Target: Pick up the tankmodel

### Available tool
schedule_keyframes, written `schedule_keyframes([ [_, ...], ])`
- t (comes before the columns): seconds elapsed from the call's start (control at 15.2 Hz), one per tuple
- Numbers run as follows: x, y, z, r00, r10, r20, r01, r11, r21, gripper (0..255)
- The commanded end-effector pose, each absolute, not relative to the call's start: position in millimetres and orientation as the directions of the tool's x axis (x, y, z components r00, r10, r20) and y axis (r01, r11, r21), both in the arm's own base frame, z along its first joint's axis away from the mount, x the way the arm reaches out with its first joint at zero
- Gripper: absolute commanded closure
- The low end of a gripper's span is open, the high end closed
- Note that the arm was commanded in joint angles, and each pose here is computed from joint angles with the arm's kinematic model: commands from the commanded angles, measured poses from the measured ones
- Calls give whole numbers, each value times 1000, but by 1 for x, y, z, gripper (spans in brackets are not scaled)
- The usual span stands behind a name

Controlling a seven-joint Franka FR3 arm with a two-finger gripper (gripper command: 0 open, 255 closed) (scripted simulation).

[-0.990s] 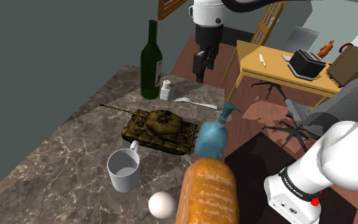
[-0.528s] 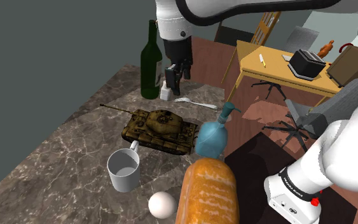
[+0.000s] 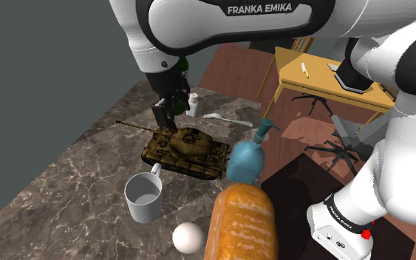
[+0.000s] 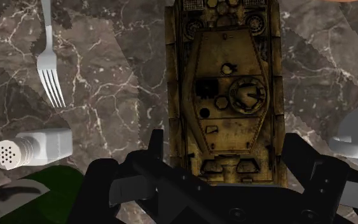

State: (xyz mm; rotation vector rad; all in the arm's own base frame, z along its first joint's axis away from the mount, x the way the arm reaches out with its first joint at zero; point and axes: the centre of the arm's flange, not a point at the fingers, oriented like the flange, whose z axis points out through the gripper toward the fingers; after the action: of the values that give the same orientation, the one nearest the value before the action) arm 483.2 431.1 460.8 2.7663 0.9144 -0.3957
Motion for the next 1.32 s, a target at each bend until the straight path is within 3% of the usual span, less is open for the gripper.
schedule_keyframes([
  [0.0,484,446,451,760,563,-325,620,-778,103,0],
  [0.59,484,446,411,760,563,-325,620,-778,103,0],
  [0.66,484,446,411,760,563,-325,620,-778,103,255],
  [1.25,484,446,411,760,563,-325,620,-778,103,255],
])
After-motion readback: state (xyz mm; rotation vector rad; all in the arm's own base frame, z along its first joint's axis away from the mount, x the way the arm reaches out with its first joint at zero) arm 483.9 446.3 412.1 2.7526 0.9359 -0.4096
